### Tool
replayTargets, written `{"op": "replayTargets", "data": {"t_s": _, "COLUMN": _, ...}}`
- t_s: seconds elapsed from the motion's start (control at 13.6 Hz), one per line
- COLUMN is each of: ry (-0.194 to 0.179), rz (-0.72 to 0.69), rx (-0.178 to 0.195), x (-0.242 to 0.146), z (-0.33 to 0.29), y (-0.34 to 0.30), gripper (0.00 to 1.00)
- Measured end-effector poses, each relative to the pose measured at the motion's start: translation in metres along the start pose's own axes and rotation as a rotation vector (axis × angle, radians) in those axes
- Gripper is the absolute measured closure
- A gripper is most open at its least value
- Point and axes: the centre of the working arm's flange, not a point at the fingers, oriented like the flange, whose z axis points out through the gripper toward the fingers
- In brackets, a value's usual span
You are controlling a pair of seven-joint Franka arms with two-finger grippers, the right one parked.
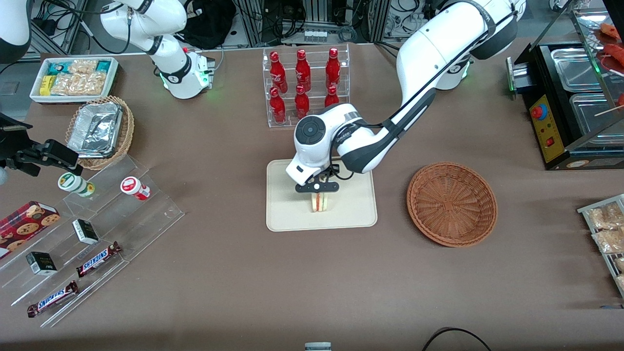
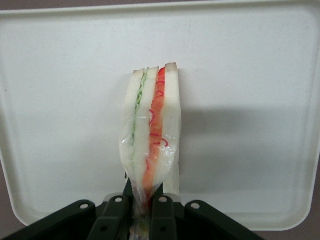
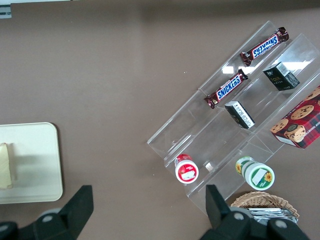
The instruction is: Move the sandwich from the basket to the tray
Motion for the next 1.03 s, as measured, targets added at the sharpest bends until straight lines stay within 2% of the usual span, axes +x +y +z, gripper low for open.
{"op": "replayTargets", "data": {"t_s": 0.15, "ry": -0.007, "rz": -0.001, "rx": 0.005, "x": 0.000, "z": 0.006, "y": 0.000, "gripper": 0.64}}
{"op": "replayTargets", "data": {"t_s": 0.37, "ry": 0.007, "rz": -0.017, "rx": -0.001, "x": 0.009, "z": 0.001, "y": -0.003, "gripper": 0.33}}
{"op": "replayTargets", "data": {"t_s": 0.59, "ry": 0.060, "rz": -0.096, "rx": -0.025, "x": 0.025, "z": -0.042, "y": -0.012, "gripper": 0.04}}
{"op": "replayTargets", "data": {"t_s": 0.74, "ry": 0.115, "rz": -0.199, "rx": -0.039, "x": 0.037, "z": -0.088, "y": -0.031, "gripper": 0.00}}
{"op": "replayTargets", "data": {"t_s": 0.89, "ry": 0.148, "rz": -0.290, "rx": 0.000, "x": 0.046, "z": -0.131, "y": -0.062, "gripper": 0.00}}
{"op": "replayTargets", "data": {"t_s": 1.03, "ry": 0.153, "rz": -0.368, "rx": 0.036, "x": 0.055, "z": -0.171, "y": -0.102, "gripper": 0.00}}
